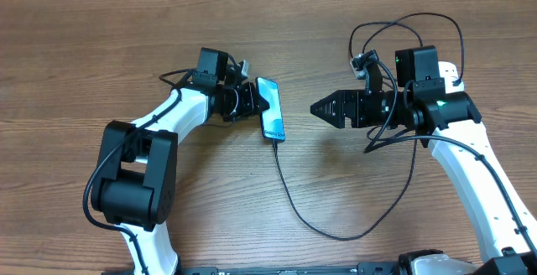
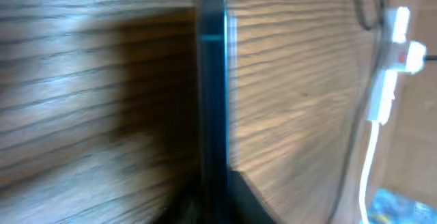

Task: Plug charger to phone and switch on socket
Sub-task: 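Move the right gripper over to the white power strip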

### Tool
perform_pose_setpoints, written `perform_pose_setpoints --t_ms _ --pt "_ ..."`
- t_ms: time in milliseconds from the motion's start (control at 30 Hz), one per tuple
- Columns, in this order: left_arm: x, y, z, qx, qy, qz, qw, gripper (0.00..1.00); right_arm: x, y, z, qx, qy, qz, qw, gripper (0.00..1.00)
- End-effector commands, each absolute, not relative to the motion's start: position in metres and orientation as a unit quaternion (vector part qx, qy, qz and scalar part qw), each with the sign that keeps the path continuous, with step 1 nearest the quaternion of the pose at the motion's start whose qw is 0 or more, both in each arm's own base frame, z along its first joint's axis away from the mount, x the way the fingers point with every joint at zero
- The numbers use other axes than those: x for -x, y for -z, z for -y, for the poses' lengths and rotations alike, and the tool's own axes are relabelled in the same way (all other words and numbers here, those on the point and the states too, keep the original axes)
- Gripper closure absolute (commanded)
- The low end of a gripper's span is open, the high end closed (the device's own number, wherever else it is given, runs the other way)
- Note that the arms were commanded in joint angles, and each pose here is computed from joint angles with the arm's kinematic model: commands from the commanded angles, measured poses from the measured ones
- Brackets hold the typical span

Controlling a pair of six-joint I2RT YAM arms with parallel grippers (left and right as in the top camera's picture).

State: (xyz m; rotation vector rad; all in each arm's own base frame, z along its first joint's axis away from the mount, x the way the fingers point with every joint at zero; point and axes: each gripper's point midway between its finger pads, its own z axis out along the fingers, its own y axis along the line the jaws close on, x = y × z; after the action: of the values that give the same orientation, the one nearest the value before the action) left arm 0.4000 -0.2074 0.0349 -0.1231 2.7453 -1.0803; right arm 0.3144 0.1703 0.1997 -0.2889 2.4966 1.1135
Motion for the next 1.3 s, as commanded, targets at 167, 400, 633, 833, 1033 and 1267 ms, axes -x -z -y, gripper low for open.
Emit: perform_pose_setpoints --t_ms 167,400,633,833,1033,1267 --pt "-0.395 -0.01 0.178 0.073 0.27 -0.957 0.082 0.39 -0.314 -0.212 -0.17 0.115 -0.395 -0.886 0.214 0.18" --pt "-0.391 -0.008 0.175 0.078 0.261 -0.959 0.075 0.24 -0.314 -0.209 -0.168 0.111 -0.387 -0.89 0.212 0.18" --pt "-0.388 -0.022 0.166 0.088 0.264 -0.959 0.052 0.0 -0.343 -0.205 -0.112 0.042 -0.279 -0.925 0.254 0.11" --pt "-0.406 -0.101 0.17 0.008 0.271 -0.955 0.121 0.0 -0.383 -0.202 0.004 -0.11 -0.151 -0.927 0.326 0.3" --pt "-0.401 -0.176 0.198 -0.097 0.283 -0.933 0.201 0.0 -0.404 -0.208 0.08 -0.238 -0.14 -0.885 0.373 0.97" --pt "-0.374 -0.223 0.225 -0.159 0.297 -0.909 0.244 0.0 -0.428 -0.164 0.125 -0.306 -0.129 -0.877 0.346 0.97"
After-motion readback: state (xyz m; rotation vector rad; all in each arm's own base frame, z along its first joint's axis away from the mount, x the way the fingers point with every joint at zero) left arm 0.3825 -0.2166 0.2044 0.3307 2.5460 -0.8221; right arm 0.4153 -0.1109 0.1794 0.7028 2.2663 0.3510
